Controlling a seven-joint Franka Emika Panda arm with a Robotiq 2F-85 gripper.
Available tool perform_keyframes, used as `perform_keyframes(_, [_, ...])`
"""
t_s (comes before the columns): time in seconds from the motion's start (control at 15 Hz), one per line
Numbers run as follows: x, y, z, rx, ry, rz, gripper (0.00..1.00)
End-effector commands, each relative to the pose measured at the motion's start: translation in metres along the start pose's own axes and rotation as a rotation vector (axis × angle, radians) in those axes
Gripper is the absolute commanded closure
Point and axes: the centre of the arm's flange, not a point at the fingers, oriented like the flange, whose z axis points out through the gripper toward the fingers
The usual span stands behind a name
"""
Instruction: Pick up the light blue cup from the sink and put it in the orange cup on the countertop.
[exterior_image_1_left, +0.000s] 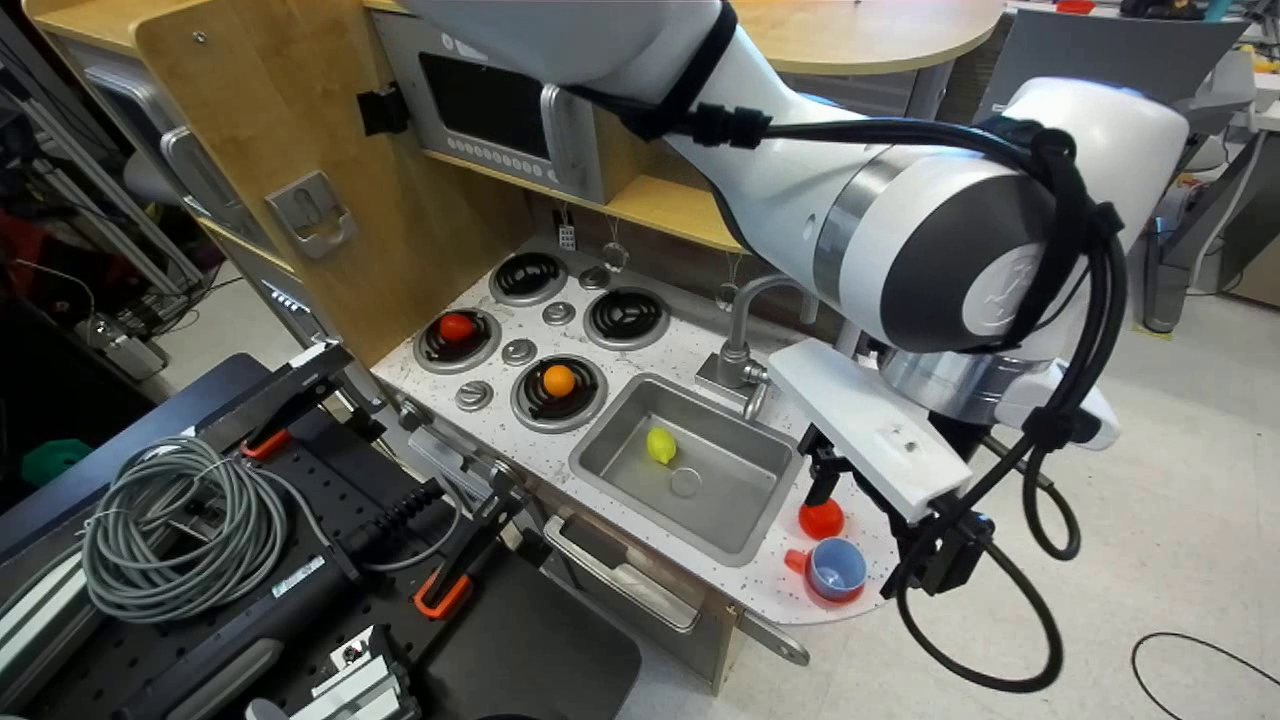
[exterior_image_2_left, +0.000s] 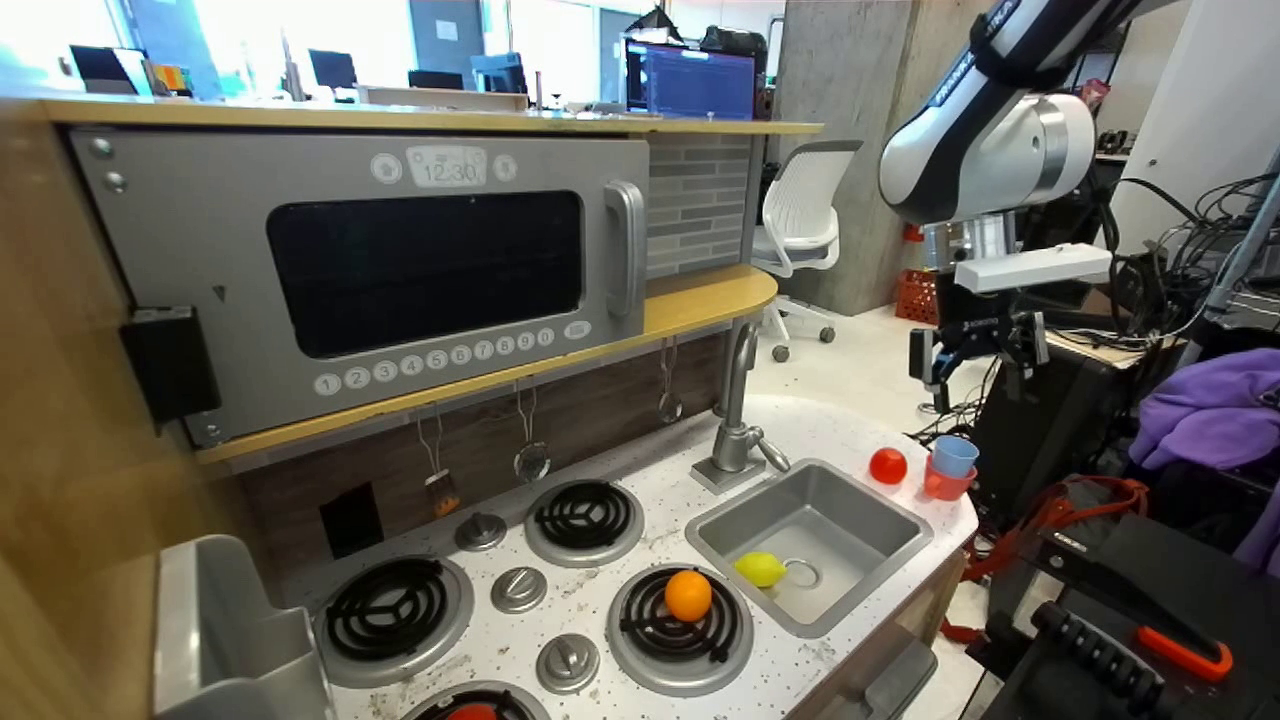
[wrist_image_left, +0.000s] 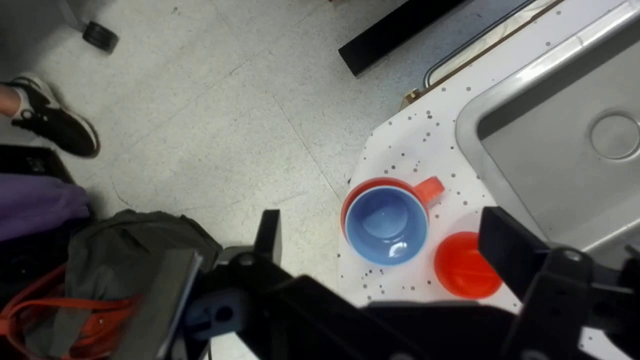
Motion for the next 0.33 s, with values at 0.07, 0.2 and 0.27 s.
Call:
perform_keyframes(0.07, [-0.028, 0.022, -0.035, -0.025, 0.148, -0.212, 0.00])
perform_keyframes(0.2, [-0.032, 0.023, -0.050, -0.023, 0.233, -0.291, 0.00])
perform_keyframes(0.27, [-0.004, 0.019, -0.037, -0.044, 0.177, -0.215, 0.00])
